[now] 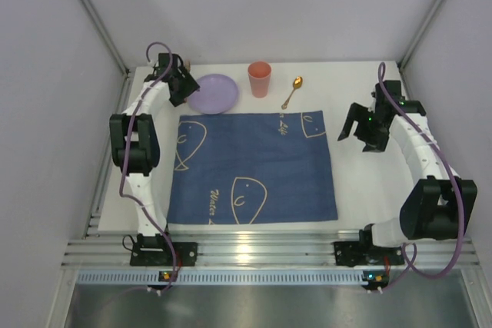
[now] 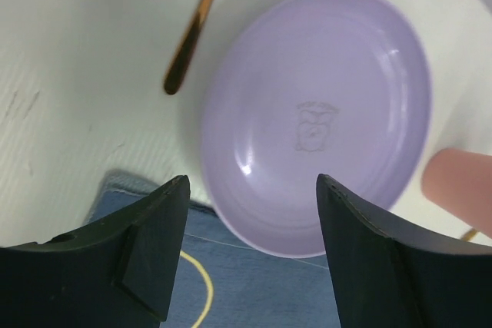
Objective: Set the dinner table for one person
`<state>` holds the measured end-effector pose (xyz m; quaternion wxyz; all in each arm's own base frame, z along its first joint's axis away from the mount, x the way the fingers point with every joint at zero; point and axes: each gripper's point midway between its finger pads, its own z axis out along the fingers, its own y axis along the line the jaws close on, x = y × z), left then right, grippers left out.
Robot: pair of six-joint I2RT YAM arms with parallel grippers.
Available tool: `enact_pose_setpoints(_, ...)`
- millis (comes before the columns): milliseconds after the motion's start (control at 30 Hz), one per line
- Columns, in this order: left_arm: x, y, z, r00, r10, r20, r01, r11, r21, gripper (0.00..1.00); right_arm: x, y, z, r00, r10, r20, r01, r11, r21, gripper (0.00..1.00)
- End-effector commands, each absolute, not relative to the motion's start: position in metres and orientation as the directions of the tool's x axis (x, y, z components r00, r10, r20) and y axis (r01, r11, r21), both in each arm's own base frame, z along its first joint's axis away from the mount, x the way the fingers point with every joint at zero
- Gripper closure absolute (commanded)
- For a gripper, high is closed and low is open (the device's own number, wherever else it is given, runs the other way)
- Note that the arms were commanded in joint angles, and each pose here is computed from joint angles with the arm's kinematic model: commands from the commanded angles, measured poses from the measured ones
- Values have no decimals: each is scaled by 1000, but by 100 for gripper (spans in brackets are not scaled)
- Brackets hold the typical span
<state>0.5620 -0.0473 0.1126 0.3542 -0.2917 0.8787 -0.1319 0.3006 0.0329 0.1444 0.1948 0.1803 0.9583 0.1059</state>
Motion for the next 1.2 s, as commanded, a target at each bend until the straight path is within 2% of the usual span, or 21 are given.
enact_pose_setpoints(0,556,-34,118,-562,-590,-579,-420,807,-415,28,306,29,148,-843,394,-366,304,911,279,13)
enact_pose_setpoints(333,566,-50,78,-615,-603,-508,-385,792,-474,31,302,26,139,-858,382,-343,309,918,250,13)
enact_pose_setpoints(567,575,-50,49,-639,-608,-470,-417,788,-453,39,298,24,131,-866,384,-321,320,918,236,13)
enact_pose_setpoints(633,578,-52,44,-640,-613,-464,-417,784,-460,48,298,23,132,-865,383,-325,320,919,230,13)
enact_pose_setpoints(667,579,-53,44,-640,-616,-460,-416,780,-467,55,299,23,132,-865,383,-326,321,919,229,13)
enact_pose_setpoints(700,581,-56,44,-644,-616,-454,-405,778,-481,73,298,23,131,-866,382,-324,321,920,226,13)
enact_pose_setpoints(800,586,-62,53,-644,-617,-452,-378,771,-513,100,298,22,130,-867,380,-323,321,921,222,13)
enact_pose_setpoints(933,597,-76,75,-654,-599,-462,-291,763,-577,100,297,25,127,-872,377,-312,313,920,235,13)
enact_pose_setpoints(1167,601,-106,162,-654,-570,-497,-82,707,-702,100,298,30,131,-882,353,-312,277,925,261,13)
